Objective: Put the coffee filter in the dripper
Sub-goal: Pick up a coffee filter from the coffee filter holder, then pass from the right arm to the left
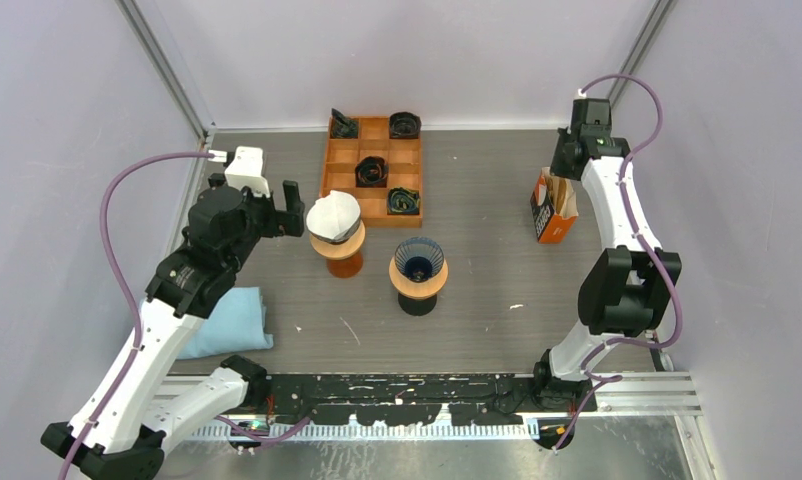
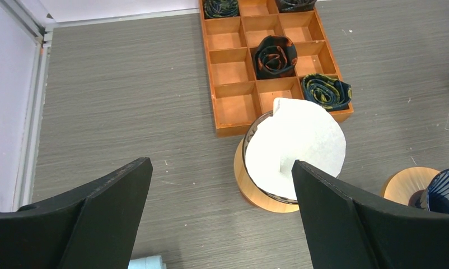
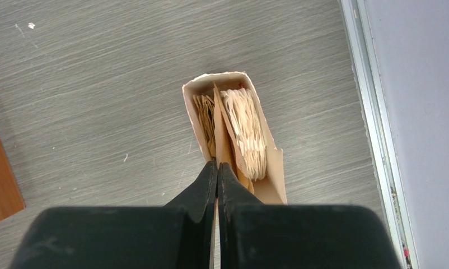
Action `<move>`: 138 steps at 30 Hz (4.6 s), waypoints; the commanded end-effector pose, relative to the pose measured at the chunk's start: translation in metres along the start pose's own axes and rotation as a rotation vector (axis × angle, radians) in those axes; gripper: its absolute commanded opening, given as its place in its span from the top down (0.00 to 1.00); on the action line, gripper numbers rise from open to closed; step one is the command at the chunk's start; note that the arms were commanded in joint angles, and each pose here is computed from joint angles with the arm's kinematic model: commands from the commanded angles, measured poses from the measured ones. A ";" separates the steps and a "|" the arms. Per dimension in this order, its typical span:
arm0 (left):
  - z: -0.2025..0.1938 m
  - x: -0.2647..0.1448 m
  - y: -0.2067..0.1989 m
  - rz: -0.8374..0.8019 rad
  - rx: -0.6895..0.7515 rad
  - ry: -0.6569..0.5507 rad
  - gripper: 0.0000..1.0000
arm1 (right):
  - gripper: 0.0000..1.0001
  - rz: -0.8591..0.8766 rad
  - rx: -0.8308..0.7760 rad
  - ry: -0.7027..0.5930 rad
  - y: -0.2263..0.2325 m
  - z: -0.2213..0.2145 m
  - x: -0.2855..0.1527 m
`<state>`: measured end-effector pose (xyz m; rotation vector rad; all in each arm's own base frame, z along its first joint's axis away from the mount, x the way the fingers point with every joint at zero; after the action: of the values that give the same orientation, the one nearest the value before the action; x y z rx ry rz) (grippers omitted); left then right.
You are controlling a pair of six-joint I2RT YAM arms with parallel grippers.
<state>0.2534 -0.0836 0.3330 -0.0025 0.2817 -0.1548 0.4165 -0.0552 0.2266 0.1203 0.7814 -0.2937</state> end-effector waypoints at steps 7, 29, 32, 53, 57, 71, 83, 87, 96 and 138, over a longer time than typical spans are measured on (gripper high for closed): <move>0.016 0.003 -0.009 -0.058 -0.018 -0.061 0.01 | 1.00 0.064 -0.043 -0.215 0.004 0.051 -0.034; 0.044 -0.018 -0.074 -0.411 -0.145 -0.007 0.01 | 0.99 0.293 0.083 -0.324 0.032 0.050 -0.134; 0.046 -0.025 -0.087 -0.456 -0.175 -0.009 0.01 | 0.99 0.354 0.099 -0.334 0.040 0.045 -0.149; 0.019 -0.044 -0.164 -0.652 -0.343 0.047 0.01 | 0.99 0.961 0.112 -0.274 0.140 -0.011 -0.243; 0.016 -0.038 -0.172 -0.667 -0.410 0.050 0.01 | 0.99 1.086 0.119 -0.272 0.148 -0.016 -0.258; 0.017 -0.004 -0.189 -0.772 -0.619 0.116 0.01 | 0.99 1.413 0.180 -0.187 0.167 -0.036 -0.285; 0.026 -0.001 -0.195 -0.904 -0.733 0.119 0.04 | 0.99 1.556 0.202 -0.167 0.168 -0.048 -0.301; 0.018 0.009 -0.202 -0.929 -0.772 0.132 0.07 | 0.99 1.584 0.200 -0.156 0.167 -0.053 -0.302; 0.013 0.007 -0.210 -1.023 -0.822 0.130 0.33 | 0.99 1.604 0.224 -0.095 0.170 -0.070 -0.286; 0.024 -0.030 -0.176 -0.977 -0.965 0.005 1.00 | 0.50 1.353 0.256 -0.194 0.159 -0.076 -0.256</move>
<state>0.2038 -0.2602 0.3457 -1.0642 0.4210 -0.9649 0.2368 0.1757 0.3475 0.8674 0.4017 0.9525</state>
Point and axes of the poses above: each gripper's point midway between its finger pads, its own x axis out along the fingers, its own y axis along the line the jaws close on, z = x × y, the point moved 3 cm from there along -x, back along the fingers
